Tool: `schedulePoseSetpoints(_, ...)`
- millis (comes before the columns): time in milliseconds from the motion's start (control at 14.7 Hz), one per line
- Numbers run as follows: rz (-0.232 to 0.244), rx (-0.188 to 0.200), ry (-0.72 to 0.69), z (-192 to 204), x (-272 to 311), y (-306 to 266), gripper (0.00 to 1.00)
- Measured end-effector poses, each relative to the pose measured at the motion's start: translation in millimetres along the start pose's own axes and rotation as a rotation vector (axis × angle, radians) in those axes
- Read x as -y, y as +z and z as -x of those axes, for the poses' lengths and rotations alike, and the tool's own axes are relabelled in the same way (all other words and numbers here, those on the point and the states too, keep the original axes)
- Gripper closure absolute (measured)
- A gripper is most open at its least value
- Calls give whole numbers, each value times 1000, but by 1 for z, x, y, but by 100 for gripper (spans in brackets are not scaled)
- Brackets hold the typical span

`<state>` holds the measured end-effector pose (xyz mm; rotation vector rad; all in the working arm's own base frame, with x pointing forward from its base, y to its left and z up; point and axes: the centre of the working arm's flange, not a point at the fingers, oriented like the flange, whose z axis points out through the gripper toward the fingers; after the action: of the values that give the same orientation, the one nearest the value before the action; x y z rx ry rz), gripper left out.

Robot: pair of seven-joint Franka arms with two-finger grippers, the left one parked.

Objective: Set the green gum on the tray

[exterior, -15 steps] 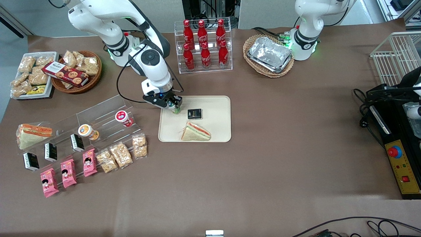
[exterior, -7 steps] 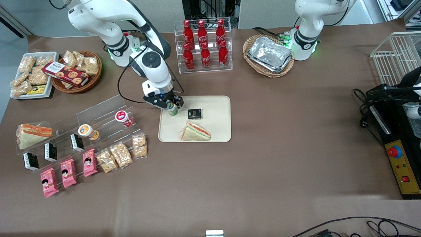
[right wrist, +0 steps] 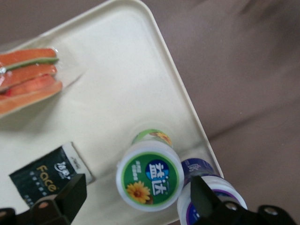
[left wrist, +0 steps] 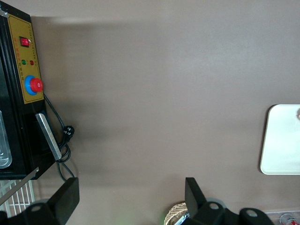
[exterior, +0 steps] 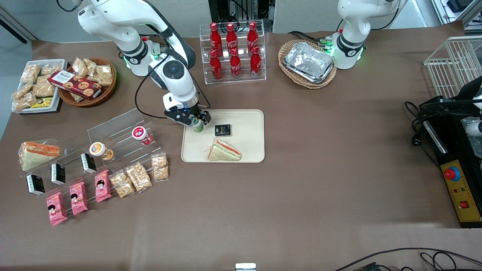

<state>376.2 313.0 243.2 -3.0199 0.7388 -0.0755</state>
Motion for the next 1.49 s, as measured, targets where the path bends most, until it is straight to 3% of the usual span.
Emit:
schedulePoseSetpoints(272, 87, 11, 17, -18, 18, -35, 0)
schedulePoseSetpoints(407, 102, 31, 28, -26, 32, -64, 0)
schedulePoseSetpoints(543, 96, 81, 18, -31, 43, -98, 0)
schedulePoseSetpoints(679, 78, 99, -3, -39, 51, -138, 0)
schedulePoseSetpoints(883, 46, 82, -26, -53, 57, -210, 0)
schedulePoseSetpoints(1154, 19, 71, -180, -69, 58, -308, 0)
schedulePoseSetpoints(1494, -13, 54, -383, -156, 5, -359, 0)
